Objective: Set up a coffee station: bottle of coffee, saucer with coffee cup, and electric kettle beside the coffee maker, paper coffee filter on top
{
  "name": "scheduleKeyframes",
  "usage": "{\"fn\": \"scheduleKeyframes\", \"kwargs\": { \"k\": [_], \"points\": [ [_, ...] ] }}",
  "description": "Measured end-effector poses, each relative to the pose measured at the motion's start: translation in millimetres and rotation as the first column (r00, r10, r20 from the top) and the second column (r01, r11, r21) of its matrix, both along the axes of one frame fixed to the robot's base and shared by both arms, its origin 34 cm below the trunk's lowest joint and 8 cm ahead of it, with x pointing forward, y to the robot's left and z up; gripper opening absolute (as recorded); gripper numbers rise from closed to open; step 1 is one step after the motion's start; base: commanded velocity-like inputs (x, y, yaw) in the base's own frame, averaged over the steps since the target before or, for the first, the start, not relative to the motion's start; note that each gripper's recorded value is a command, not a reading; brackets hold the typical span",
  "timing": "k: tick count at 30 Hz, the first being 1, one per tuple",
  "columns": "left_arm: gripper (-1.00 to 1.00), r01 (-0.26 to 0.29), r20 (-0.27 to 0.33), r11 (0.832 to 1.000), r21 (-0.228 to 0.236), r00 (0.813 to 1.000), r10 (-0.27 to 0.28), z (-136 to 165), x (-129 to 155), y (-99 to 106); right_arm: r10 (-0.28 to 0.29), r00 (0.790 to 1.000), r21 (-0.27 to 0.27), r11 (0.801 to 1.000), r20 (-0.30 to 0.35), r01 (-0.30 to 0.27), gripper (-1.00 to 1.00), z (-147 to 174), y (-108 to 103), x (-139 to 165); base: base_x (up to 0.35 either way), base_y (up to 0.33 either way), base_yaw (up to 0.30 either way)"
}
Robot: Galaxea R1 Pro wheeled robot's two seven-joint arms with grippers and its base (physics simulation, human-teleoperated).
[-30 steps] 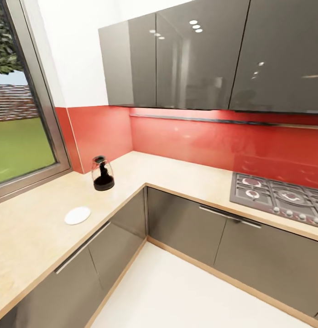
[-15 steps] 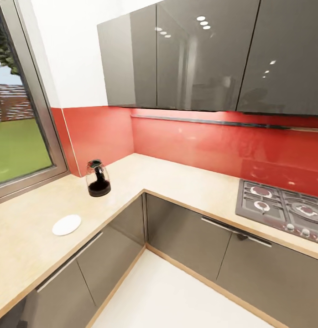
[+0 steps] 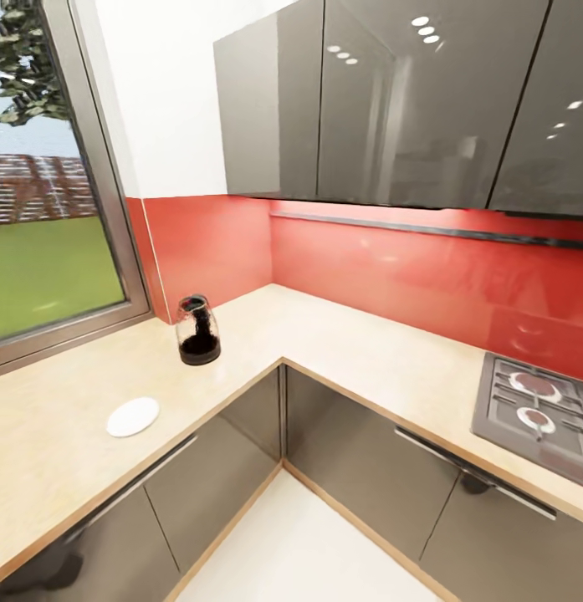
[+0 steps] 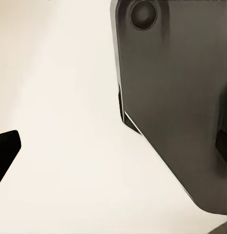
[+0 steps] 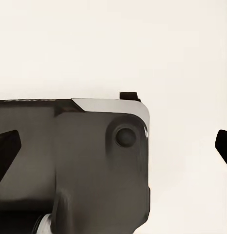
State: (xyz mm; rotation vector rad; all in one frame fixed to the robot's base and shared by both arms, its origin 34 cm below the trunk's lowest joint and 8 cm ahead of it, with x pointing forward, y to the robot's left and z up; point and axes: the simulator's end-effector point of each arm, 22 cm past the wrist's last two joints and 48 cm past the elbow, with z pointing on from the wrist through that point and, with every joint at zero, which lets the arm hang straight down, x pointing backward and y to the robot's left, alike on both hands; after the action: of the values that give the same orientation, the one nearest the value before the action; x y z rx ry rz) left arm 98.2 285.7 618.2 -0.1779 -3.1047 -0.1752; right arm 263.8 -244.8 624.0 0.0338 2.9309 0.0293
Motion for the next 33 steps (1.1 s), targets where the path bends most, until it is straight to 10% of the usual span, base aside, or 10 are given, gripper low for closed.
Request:
{"fn": "scheduleKeyframes", "kwargs": {
  "k": [33],
  "points": [
    [1.00, 0.003, -0.007, 0.995, 0.103, 1.000, -0.003, 4, -2, 31, 0.000, 1.000, 0.000, 1.000, -0.001, 0.000, 1.00, 0, 0, 0, 0.184, -0.119, 0.279]
  ]
}}
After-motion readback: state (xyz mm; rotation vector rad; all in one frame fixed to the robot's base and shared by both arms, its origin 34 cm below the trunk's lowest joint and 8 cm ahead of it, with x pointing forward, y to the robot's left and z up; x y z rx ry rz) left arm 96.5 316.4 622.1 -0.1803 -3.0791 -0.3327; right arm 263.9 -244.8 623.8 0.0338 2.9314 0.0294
